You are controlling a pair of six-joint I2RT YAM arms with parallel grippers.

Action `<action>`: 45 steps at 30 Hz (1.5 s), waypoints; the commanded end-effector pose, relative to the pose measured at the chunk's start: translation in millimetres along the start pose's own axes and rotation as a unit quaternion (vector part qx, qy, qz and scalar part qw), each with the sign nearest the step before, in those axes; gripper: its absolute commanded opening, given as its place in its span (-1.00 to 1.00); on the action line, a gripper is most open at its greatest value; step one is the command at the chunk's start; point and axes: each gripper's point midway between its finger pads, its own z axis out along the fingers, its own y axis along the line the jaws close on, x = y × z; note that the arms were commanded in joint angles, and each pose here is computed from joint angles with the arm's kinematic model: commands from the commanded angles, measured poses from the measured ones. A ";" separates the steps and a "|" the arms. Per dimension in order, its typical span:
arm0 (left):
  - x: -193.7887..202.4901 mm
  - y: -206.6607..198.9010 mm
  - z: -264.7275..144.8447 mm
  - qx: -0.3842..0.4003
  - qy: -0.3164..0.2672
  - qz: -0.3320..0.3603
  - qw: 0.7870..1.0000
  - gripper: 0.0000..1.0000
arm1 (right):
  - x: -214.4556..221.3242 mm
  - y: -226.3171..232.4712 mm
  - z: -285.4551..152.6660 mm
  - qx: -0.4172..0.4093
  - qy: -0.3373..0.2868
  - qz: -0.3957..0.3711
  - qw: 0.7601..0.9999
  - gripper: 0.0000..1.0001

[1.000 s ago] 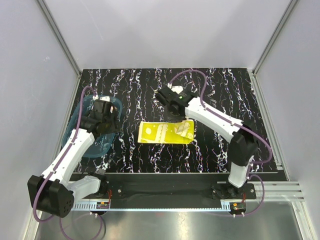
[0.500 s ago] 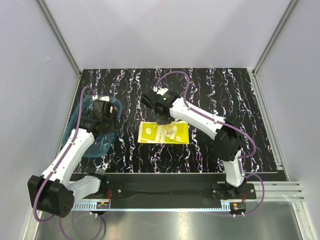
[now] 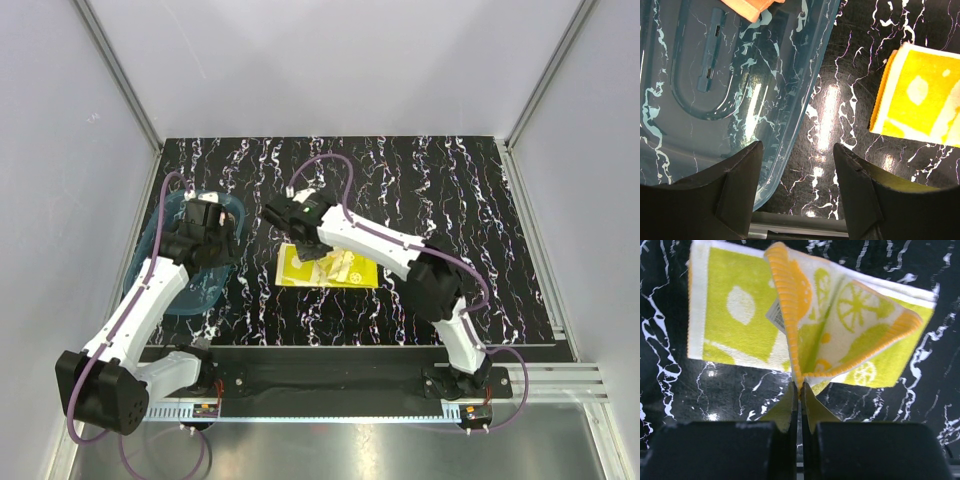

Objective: Roll the towels
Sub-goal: Fold the towel

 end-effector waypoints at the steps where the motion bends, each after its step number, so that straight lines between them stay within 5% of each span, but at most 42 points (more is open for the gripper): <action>1: -4.6 -1.7 2.9 0.007 -0.007 0.002 1.000 0.26 | 5.6 28.1 4.1 -0.015 -0.005 -0.027 1.000 -1.00; 5: -3.2 -0.8 3.7 0.005 -0.004 0.002 1.000 0.26 | 11.4 48.1 21.2 -0.023 -0.002 -0.048 0.999 -0.85; 11: -3.0 1.0 3.8 0.000 -0.005 0.002 1.000 0.26 | 9.2 64.3 39.6 -0.039 -0.010 -0.051 0.998 -0.20; 20: -3.1 0.8 6.6 -0.003 0.001 0.005 1.000 0.24 | -40.4 58.3 -40.7 -0.101 -0.109 -0.009 0.989 0.12; 27: -3.2 -24.3 5.2 0.060 -0.002 -0.004 0.998 0.23 | -48.7 -20.7 -98.8 -0.048 -0.179 0.056 0.981 0.55; 35: 5.4 -119.5 -4.8 0.118 -0.002 0.077 0.990 0.22 | 18.7 -108.1 -36.2 -0.056 -0.093 0.157 0.982 0.52; 45: 24.3 -204.7 34.8 0.164 0.038 0.114 0.979 0.18 | 33.6 -126.5 -15.4 -0.107 -0.052 0.189 0.975 0.31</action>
